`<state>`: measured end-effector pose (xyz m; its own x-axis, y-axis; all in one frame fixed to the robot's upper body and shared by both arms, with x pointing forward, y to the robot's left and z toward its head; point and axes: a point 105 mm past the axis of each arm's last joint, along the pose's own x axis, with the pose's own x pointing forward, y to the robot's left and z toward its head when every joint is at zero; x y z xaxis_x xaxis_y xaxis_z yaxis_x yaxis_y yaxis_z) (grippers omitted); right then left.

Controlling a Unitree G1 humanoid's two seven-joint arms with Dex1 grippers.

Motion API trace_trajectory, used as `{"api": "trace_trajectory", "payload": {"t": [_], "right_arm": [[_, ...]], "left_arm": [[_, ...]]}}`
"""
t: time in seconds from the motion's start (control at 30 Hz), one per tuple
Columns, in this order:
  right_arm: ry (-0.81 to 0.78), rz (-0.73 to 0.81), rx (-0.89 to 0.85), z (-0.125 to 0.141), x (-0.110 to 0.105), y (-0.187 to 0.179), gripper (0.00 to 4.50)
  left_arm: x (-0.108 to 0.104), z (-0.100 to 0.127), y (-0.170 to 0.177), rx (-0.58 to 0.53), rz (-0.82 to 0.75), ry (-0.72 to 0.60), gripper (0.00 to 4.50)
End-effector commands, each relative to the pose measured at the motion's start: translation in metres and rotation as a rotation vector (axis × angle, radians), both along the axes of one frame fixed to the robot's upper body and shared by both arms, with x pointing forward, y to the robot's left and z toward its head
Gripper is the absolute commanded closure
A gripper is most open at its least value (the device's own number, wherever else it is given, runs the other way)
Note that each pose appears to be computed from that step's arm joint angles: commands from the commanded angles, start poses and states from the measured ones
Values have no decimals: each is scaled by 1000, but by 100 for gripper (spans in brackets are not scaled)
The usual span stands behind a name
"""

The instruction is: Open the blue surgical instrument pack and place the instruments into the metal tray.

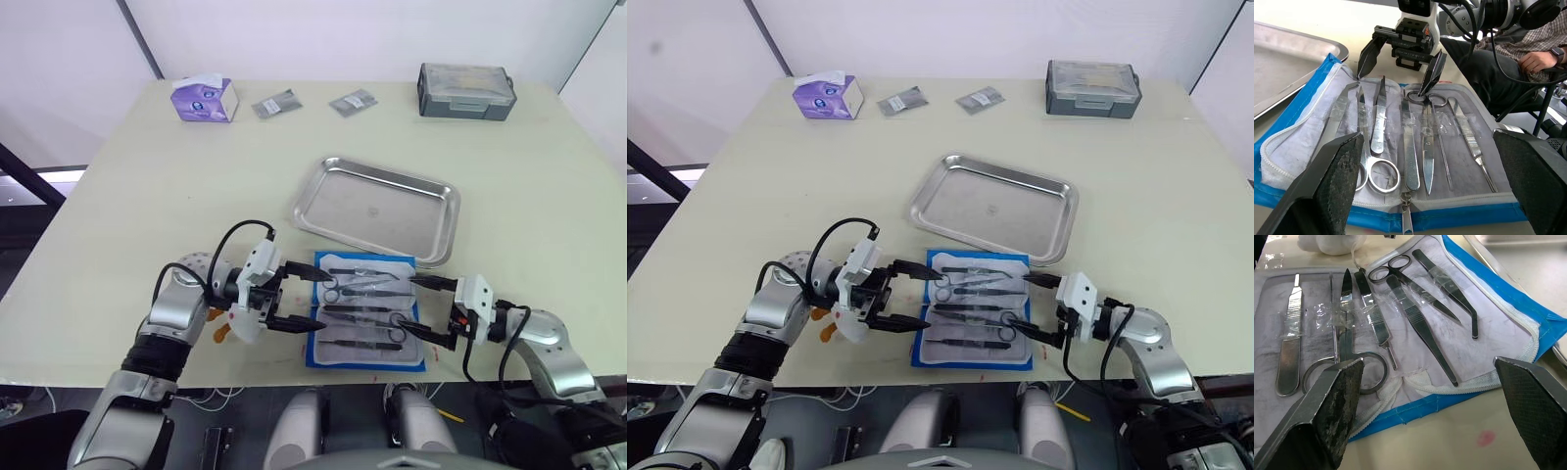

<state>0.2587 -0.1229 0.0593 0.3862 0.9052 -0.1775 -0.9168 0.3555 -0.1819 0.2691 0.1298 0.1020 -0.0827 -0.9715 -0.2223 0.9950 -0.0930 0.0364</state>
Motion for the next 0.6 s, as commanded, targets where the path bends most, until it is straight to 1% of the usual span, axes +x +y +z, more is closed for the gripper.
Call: {"api": "trace_trajectory", "payload": {"t": [0.03,0.23,0.6], "right_arm": [[62,22,-83,-23,-9,-2,8],[31,29,-30,-15,-7,4,8],[6,66,-20,-5,-6,12,8]], "left_arm": [[-2,3,1,-5,-37,-18,0],[-1,1,-1,-4,-40,-18,0],[0,-4,-4,-2,-42,-15,0]]}}
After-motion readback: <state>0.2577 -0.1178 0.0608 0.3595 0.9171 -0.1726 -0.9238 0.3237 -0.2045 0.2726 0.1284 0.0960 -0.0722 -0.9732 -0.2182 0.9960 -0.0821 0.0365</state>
